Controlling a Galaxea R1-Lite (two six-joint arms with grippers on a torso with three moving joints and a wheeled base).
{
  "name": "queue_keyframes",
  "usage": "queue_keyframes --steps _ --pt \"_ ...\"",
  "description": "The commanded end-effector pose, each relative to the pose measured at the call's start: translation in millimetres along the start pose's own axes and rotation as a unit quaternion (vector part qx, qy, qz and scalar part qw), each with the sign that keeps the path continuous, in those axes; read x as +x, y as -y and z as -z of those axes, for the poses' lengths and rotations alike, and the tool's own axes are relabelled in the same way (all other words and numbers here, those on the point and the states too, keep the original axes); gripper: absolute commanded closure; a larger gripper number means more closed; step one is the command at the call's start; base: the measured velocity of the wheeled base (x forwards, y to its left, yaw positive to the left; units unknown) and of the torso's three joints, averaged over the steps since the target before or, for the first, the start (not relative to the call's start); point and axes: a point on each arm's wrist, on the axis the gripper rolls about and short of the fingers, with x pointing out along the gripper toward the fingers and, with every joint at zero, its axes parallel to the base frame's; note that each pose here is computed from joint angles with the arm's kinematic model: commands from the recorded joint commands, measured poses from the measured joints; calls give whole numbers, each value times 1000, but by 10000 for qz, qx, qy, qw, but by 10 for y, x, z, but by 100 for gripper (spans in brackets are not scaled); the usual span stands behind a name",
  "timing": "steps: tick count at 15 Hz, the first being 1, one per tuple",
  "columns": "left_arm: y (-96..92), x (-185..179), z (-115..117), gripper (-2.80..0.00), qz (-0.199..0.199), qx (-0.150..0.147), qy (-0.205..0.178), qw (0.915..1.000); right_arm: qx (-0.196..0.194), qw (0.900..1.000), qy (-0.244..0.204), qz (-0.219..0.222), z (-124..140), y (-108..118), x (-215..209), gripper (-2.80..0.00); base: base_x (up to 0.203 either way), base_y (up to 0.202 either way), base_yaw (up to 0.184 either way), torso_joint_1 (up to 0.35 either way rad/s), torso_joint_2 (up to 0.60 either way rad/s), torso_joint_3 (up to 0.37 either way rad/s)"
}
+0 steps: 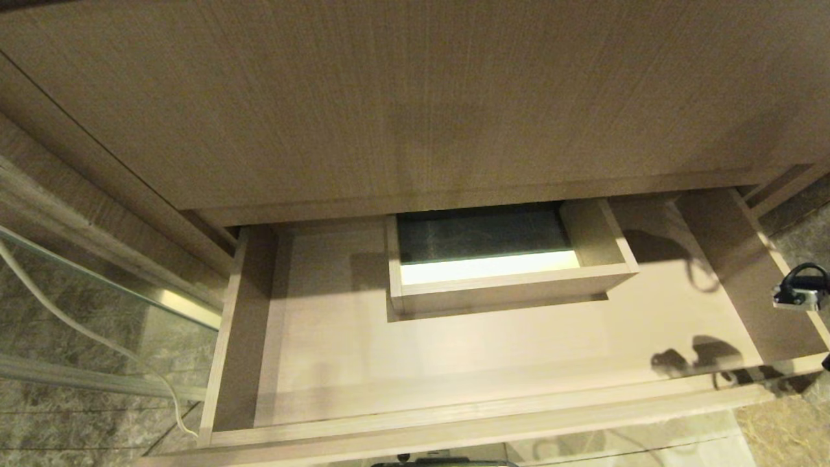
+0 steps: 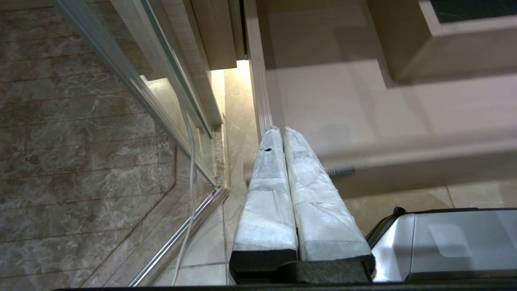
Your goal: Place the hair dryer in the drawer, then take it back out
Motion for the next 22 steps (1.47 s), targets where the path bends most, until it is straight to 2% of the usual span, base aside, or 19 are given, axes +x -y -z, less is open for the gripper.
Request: queue_keyframes --steps 1,3,5,6,8,10,11,13,15,16,19,22 --pt "0 1 3 0 0 2 -5 10000 -105 9987 490 127 -47 18 -63 0 0 0 0 0 0 0" --pt "0 1 3 0 0 2 -5 10000 -384 9868 1529 371 -184 96 -138 0 0 0 0 0 0 0" --pt "0 1 4 0 0 2 -6 10000 -712 9660 2331 858 -319 193 -243 0 0 0 0 0 0 0" --pt "0 1 4 0 0 2 -7 10000 -842 9535 2657 1145 -378 238 -317 0 0 0 0 0 0 0" --pt "0 1 4 0 0 2 -7 10000 -830 9297 3298 1411 -496 297 -408 0 0 0 0 0 0 0" --pt "0 0 0 0 0 2 1 10000 -862 8980 3934 1772 -662 331 -510 0 0 0 0 0 0 0" --pt "0 1 4 0 0 2 -7 10000 -851 8890 4104 1844 -703 319 -572 0 0 0 0 0 0 0" --pt "0 0 0 0 0 2 0 10000 -835 8858 4175 1847 -613 151 -778 0 0 0 0 0 0 0" --pt "0 1 3 0 0 2 -4 10000 -759 8886 4159 1780 -421 -95 -908 0 0 0 0 0 0 0" --pt "0 1 4 0 0 2 -7 10000 -609 8907 4171 1705 -309 -226 -932 0 0 0 0 0 0 0" --pt "0 1 4 0 0 2 -7 10000 206 8928 4297 1333 47 -647 -945 0 0 0 0 0 0 0" --pt "0 1 3 0 0 2 -5 10000 735 9000 4119 1220 421 -1034 -815 0 0 0 0 0 0 0"
